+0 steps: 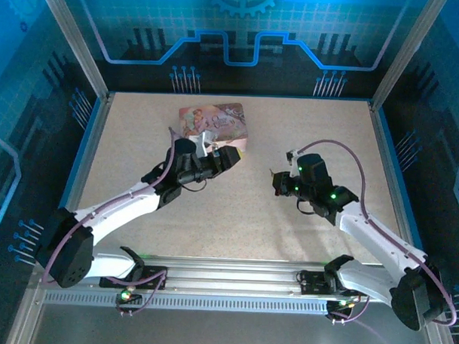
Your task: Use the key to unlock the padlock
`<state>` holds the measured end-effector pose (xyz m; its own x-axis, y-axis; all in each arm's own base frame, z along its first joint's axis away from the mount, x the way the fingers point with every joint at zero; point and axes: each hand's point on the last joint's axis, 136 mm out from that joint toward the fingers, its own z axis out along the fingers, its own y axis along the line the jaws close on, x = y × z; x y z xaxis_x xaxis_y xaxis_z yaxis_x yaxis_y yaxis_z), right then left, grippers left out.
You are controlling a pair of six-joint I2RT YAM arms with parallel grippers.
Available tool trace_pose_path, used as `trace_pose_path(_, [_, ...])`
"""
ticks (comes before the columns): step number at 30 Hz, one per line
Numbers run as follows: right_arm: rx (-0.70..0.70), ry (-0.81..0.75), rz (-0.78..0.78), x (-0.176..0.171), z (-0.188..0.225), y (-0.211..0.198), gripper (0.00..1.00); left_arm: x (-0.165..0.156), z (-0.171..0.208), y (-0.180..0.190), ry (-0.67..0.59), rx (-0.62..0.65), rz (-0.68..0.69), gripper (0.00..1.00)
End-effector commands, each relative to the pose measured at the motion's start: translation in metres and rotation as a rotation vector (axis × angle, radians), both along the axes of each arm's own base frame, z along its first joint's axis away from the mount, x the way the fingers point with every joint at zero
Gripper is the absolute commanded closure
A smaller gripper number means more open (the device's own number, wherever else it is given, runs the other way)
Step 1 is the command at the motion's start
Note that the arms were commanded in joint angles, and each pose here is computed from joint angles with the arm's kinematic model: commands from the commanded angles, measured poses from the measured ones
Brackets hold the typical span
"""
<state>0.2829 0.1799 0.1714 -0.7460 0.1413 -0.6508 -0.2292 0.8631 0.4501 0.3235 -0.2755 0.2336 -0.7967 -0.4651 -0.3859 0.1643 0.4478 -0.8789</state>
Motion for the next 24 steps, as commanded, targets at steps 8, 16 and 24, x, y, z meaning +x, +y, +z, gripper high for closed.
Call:
trace_pose_path(8, [0.106,-0.188,0.121,-0.003,0.077,0.042,1.00,-0.006,0.037,-0.045,-0.110,-0.036,-0.159,0.37])
trace_pose_path(16, [0.099,-0.249,0.193,-0.008,0.104,0.061,1.00,-0.005,0.039,-0.056,-0.119,-0.054,-0.177,0.49])
trace_pose_path(24, [0.083,-0.238,0.210,-0.010,0.099,0.067,1.00,-0.002,0.039,-0.055,-0.123,-0.056,-0.160,0.59])
